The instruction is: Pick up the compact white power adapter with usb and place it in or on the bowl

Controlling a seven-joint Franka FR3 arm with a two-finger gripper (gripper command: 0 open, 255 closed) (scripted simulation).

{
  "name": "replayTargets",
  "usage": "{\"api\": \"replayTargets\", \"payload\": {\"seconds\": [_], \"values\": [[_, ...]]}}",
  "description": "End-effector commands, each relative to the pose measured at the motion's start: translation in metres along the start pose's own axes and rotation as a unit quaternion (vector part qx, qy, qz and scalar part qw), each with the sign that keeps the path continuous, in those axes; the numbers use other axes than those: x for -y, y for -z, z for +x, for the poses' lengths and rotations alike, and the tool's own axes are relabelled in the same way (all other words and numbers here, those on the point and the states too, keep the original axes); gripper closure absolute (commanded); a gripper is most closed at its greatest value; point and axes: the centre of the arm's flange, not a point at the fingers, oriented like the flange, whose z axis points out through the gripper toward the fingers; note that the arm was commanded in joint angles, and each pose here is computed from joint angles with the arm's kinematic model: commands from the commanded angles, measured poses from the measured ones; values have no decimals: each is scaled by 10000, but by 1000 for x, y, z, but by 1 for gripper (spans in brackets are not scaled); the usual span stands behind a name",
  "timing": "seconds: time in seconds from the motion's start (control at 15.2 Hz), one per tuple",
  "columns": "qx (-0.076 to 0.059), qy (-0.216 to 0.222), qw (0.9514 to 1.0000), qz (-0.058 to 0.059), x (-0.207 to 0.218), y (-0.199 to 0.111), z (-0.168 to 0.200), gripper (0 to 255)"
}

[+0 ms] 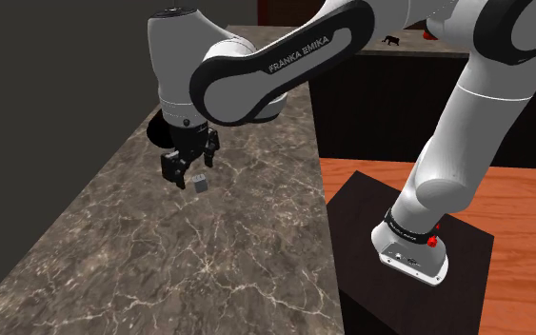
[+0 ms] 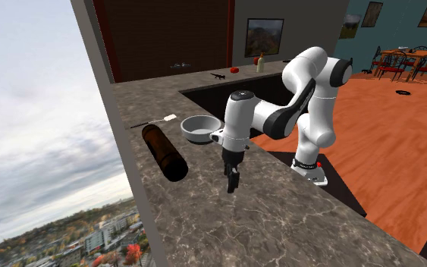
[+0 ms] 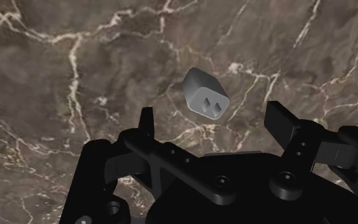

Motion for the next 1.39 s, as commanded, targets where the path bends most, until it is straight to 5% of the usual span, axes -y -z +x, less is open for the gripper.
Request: {"api": "replayTargets", "payload": {"seconds": [0.0, 0.33, 0.4, 0.99, 1.32], "values": [[-2, 0, 10000, 1, 0, -2, 0, 0], [-2, 0, 10000, 1, 0, -2, 0, 0], [-2, 0, 10000, 1, 0, -2, 0, 255], [-2, 0, 10000, 1, 0, -2, 0, 255], [-2, 0, 10000, 1, 1, 24, 2, 255]]}}
